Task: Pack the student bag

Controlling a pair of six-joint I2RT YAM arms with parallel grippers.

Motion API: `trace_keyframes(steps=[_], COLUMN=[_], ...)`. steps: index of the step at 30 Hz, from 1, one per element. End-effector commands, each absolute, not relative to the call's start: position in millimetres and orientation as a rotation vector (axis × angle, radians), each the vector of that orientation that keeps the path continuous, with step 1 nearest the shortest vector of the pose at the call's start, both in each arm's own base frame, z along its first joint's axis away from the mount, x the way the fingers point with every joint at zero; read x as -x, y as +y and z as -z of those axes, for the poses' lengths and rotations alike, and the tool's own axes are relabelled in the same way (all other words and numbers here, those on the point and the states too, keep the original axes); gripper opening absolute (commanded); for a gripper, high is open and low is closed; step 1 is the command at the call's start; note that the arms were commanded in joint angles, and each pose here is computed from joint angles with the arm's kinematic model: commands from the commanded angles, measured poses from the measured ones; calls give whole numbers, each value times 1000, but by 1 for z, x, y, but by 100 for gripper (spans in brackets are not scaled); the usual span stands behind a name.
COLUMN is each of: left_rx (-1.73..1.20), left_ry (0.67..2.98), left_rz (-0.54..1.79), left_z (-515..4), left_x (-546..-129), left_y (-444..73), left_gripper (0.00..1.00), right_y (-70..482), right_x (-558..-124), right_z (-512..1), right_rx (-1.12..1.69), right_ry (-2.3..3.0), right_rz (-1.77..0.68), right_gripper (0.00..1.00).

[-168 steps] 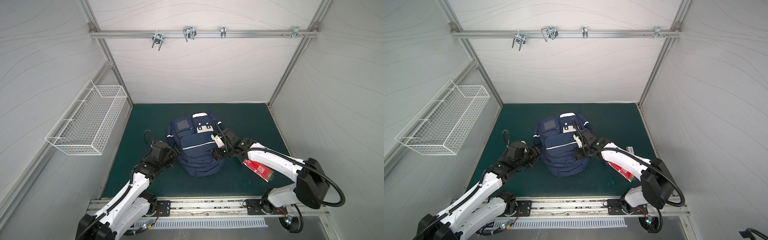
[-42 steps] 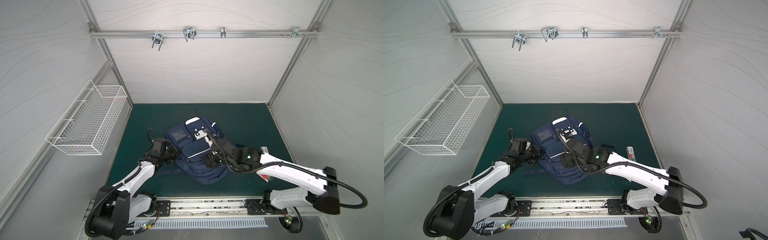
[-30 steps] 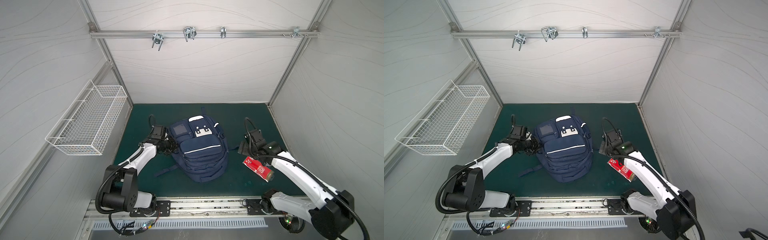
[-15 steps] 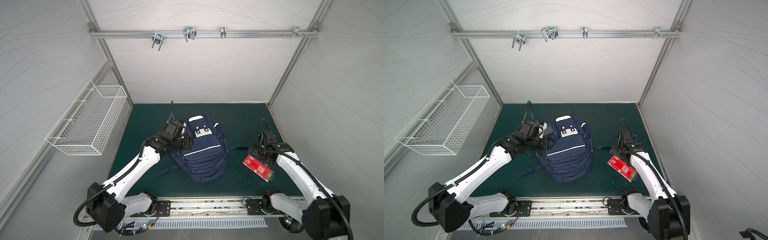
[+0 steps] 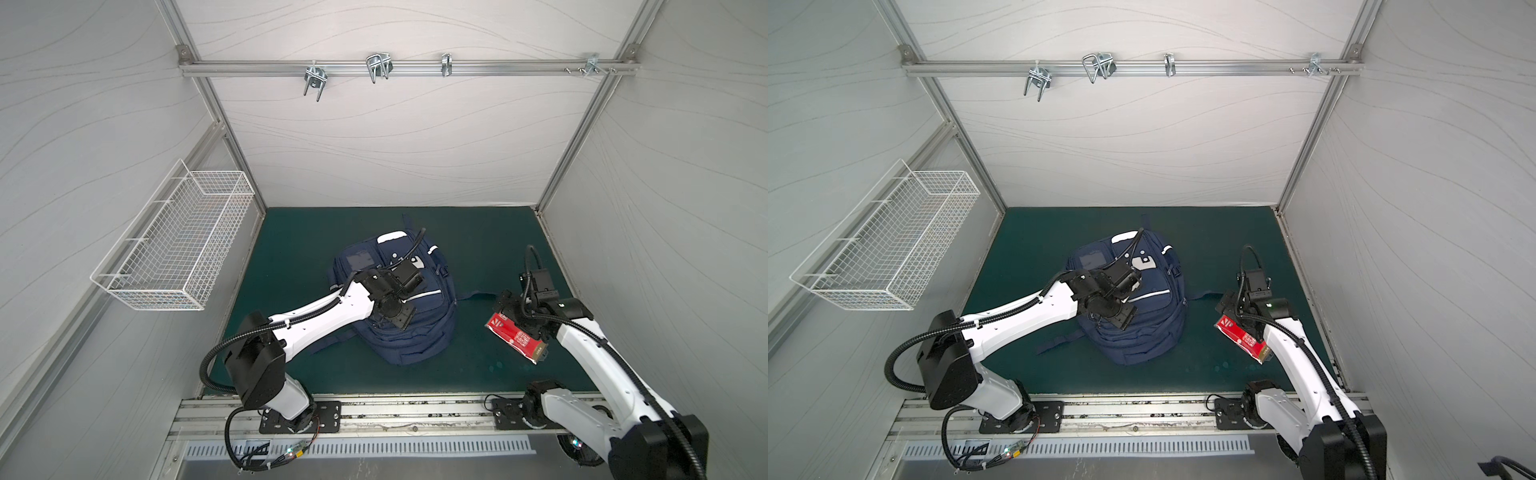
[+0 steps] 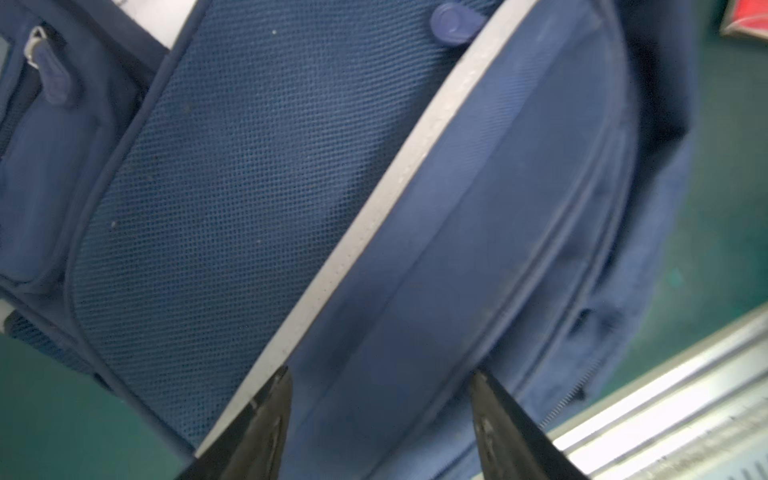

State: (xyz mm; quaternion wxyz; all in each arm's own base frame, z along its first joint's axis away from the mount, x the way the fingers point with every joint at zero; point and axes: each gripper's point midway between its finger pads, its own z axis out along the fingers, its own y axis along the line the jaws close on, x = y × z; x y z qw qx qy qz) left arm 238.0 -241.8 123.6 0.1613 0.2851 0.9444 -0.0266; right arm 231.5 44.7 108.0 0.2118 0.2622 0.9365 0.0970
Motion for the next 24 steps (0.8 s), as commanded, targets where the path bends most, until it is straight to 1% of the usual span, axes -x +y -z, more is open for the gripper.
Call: trace_keyframes(steps=[1,3,6,9,11,16,21,24], left_rx=[-828,-828,-798,-762,-728,-712,-705,-674], left_ry=[2631,2629,2601,2561,2527,2466,2432,2393], left_rz=[-6,-20,-71,-74,-71,-5,13,53], left_z=[-137,-137,-141,-152,-162,-180,-188,-201], left_x=[-254,-257,-266,-273,-278,-282,-282,-282], left_y=[-244,-245,-242,-242,-242,-249,-248,-245], left_gripper=[64,61,51,36,22,1,0,0], right_y=[49,49,48,48,47,42,28,10], right_x=[-232,-231,-230,-230,-230,-230,-235,-240], right_z=[-109,-109,-110,-110,-110,-110,-114,-120], right_rx=[-751,-749,-747,-741,-738,-730,-801,-867], right_ry=[2581,2578,2571,2569,2568,2570,2545,2504], right_rz=[-323,-325,-324,-324,-318,-283,-277,-222], right_gripper=[95,95,95,95,95,95,95,96])
